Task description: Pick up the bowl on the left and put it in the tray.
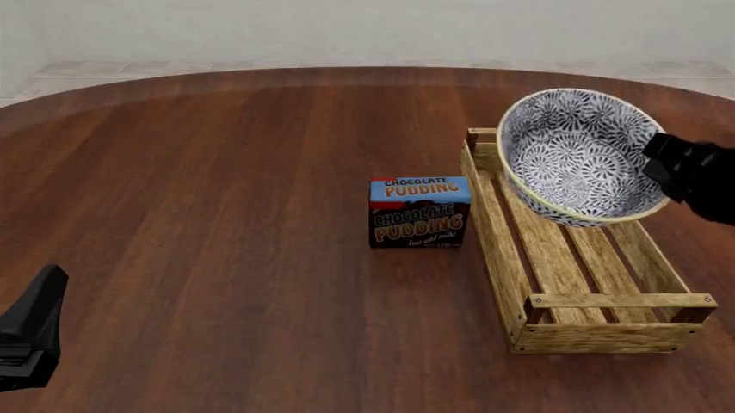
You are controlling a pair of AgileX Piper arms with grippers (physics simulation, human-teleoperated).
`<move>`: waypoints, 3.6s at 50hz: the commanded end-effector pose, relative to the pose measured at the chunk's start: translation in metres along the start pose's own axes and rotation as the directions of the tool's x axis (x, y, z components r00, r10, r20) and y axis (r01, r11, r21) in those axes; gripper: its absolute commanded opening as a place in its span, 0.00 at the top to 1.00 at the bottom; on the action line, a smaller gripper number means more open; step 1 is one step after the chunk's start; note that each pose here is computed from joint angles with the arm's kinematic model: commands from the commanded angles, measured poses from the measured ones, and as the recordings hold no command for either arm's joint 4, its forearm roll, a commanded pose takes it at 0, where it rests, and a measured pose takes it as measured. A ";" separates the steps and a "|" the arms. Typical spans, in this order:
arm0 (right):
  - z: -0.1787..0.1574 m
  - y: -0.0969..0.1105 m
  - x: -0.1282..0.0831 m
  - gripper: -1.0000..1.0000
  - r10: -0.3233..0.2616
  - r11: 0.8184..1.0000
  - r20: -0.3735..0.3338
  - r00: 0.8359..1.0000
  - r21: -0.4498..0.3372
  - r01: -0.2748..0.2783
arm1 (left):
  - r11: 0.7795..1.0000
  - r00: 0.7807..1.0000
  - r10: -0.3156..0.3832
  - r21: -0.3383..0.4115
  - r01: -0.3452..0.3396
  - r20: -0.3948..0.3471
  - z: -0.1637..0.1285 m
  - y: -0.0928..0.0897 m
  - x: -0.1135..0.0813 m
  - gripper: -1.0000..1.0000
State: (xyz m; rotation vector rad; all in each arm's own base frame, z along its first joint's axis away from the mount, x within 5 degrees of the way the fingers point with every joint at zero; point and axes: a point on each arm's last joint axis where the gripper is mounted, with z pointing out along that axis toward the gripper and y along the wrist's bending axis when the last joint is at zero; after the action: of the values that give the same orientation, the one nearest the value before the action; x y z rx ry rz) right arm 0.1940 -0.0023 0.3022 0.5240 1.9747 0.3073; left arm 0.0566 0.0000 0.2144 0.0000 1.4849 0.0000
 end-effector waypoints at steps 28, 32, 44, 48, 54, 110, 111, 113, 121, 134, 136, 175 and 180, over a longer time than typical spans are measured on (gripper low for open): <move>0.023 -0.013 0.017 1.00 0.053 0.998 -0.031 0.998 0.034 -0.052 | 1.000 1.000 0.000 0.000 0.000 0.000 0.000 0.000 0.000 0.00; 0.025 -0.015 0.018 1.00 0.058 0.998 -0.032 0.998 0.039 -0.057 | 1.000 1.000 0.000 0.000 0.000 0.000 0.000 0.000 0.000 0.00; 0.029 -0.023 0.018 1.00 0.059 0.996 -0.023 0.998 0.070 -0.057 | 1.000 1.000 0.000 0.000 0.000 0.000 0.000 0.000 0.000 0.00; 0.031 -0.025 0.019 1.00 0.060 0.996 -0.026 0.998 0.074 -0.058 | 1.000 1.000 0.000 0.000 0.000 0.000 0.000 0.000 0.000 0.00; 0.034 -0.026 0.020 1.00 0.058 0.995 -0.024 0.998 0.079 -0.056 | 1.000 1.000 0.000 0.000 0.000 0.000 0.000 0.000 0.000 0.00; 0.083 -0.046 0.032 1.00 0.042 0.991 -0.053 0.998 0.127 -0.035 | 1.000 1.000 0.000 0.000 0.000 0.000 0.000 0.000 0.000 0.00; 0.084 -0.046 0.033 1.00 0.043 0.991 -0.054 0.998 0.126 -0.036 | 1.000 1.000 0.000 0.000 0.000 0.000 0.000 0.000 0.000 0.00; 0.084 -0.045 0.032 1.00 0.042 0.992 -0.052 0.998 0.124 -0.035 | 1.000 1.000 0.000 0.000 0.000 0.000 0.000 0.000 0.000 0.00; 0.087 -0.046 0.032 1.00 0.038 0.992 -0.052 0.998 0.125 -0.032 | 1.000 1.000 0.000 0.000 0.000 0.000 0.000 0.000 0.000 0.00; 0.098 -0.049 0.036 1.00 0.036 0.991 -0.063 0.997 0.132 -0.028 | 1.000 1.000 0.000 0.000 0.000 0.000 0.000 0.000 0.000 0.00; 0.098 -0.049 0.036 1.00 0.036 0.991 -0.063 0.997 0.132 -0.027 | 1.000 1.000 0.000 0.000 0.000 0.000 0.000 0.000 0.000 0.00; 0.117 -0.055 0.046 0.00 0.036 0.990 -0.090 0.995 0.142 -0.023 | 1.000 1.000 0.000 0.000 0.000 0.000 0.000 0.000 0.000 0.00; 0.115 -0.053 0.046 0.00 0.034 0.991 -0.087 0.996 0.135 -0.022 | 1.000 1.000 0.000 0.000 0.000 0.000 0.000 0.000 0.000 0.00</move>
State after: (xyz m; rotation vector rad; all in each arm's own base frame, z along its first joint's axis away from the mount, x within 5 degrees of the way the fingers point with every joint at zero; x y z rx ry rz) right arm 0.2677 -0.0286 0.1911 0.6302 2.0953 0.2124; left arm 0.0566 0.0000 0.2144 0.0000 1.4849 0.0000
